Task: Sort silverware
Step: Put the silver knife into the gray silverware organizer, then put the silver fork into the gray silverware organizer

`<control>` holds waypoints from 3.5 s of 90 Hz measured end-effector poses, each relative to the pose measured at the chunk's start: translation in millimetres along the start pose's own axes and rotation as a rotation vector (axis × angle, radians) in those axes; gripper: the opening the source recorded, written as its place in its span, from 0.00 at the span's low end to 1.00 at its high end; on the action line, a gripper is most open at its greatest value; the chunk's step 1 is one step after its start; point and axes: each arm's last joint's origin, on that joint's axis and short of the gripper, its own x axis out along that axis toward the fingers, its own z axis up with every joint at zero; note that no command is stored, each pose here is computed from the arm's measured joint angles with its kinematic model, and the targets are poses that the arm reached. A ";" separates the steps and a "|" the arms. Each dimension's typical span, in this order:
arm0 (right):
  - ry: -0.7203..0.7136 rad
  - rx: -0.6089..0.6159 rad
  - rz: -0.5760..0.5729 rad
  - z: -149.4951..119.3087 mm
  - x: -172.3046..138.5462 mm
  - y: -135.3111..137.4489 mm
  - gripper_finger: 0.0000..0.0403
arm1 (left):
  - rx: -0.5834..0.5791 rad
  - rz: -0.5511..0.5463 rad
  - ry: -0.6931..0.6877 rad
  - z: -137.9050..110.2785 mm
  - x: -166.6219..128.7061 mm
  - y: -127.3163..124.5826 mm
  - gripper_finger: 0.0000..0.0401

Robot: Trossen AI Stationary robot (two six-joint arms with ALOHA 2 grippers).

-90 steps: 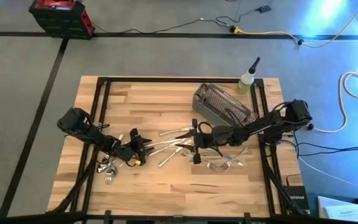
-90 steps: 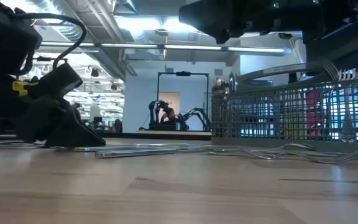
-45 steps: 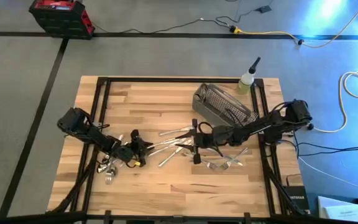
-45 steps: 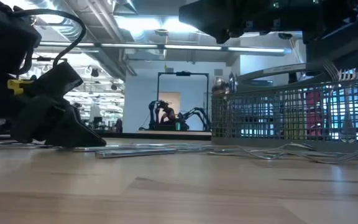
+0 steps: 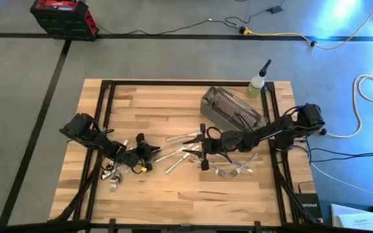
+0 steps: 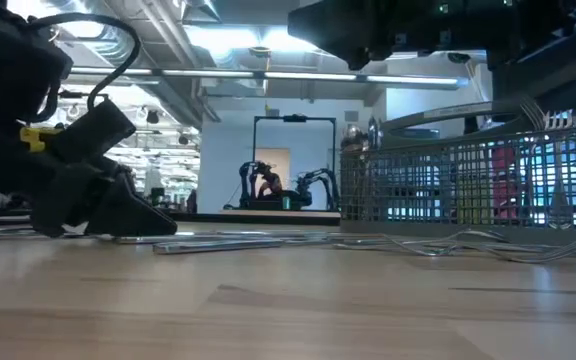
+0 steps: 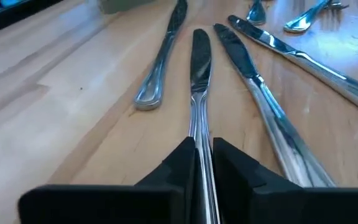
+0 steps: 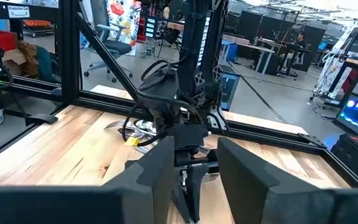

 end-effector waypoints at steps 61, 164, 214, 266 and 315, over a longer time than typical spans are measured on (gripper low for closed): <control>0.195 -0.014 0.030 -18.6 -1.7 2.8 0.27 | 0.007 -0.009 -0.015 6.4 4.2 -6.8 0.01; 0.530 -0.059 0.085 -44.4 79.5 6.5 0.21 | -0.150 -0.104 -0.124 41.3 -80.9 -24.8 0.22; 0.587 0.030 0.119 -49.0 76.3 8.7 0.21 | -0.350 0.119 0.565 60.4 -77.7 -0.4 0.01; 0.588 -0.022 0.135 -49.4 76.1 8.5 0.02 | -0.288 0.082 0.652 54.3 -74.6 -3.8 0.02; 1.054 0.316 0.052 -24.5 22.7 29.1 0.00 | -0.290 0.090 0.648 52.1 -74.6 -2.7 0.02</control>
